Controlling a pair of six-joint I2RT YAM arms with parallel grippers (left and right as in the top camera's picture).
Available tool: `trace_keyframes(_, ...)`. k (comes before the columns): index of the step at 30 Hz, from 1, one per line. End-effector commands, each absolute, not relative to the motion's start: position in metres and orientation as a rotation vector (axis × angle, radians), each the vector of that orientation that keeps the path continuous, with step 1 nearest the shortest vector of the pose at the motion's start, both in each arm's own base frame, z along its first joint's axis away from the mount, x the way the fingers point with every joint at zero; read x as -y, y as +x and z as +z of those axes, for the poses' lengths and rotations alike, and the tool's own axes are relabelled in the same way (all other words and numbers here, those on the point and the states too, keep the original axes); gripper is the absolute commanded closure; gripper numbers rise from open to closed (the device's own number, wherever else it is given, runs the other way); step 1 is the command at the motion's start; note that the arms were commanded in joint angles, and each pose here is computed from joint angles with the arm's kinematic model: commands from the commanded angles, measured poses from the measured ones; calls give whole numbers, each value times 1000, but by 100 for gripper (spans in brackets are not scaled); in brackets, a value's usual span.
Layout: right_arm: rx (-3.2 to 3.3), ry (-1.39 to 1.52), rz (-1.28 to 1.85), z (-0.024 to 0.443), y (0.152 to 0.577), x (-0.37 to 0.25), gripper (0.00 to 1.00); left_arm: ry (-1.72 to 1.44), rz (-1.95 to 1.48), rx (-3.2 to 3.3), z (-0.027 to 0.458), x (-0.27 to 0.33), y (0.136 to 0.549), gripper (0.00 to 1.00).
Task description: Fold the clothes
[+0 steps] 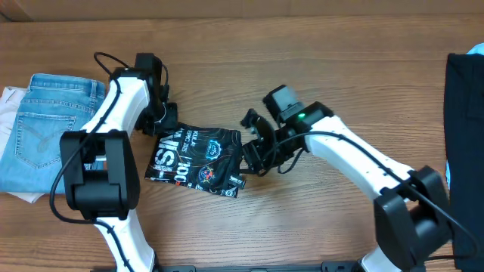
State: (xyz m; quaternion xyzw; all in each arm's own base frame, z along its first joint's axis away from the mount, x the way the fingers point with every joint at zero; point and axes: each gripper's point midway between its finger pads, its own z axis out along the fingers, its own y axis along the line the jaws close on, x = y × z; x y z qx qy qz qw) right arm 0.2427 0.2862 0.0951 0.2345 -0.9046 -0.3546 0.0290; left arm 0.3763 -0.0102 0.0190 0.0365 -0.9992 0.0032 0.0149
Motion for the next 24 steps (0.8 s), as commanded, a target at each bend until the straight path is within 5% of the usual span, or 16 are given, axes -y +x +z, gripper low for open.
trace_keyframes(1,2761,709,-1101,88,240,-302,42,130,-146,3043,11,-11,367,71)
trace_keyframes(4,2753,736,-1093,79,239,-310,42,208,-220,2927,9,-22,342,83)
trace_keyframes(12,2945,608,-763,45,261,-284,41,336,-258,2693,18,-36,288,83)
trace_keyframes(24,2982,604,-699,41,267,-275,40,397,61,2885,38,-9,335,75)
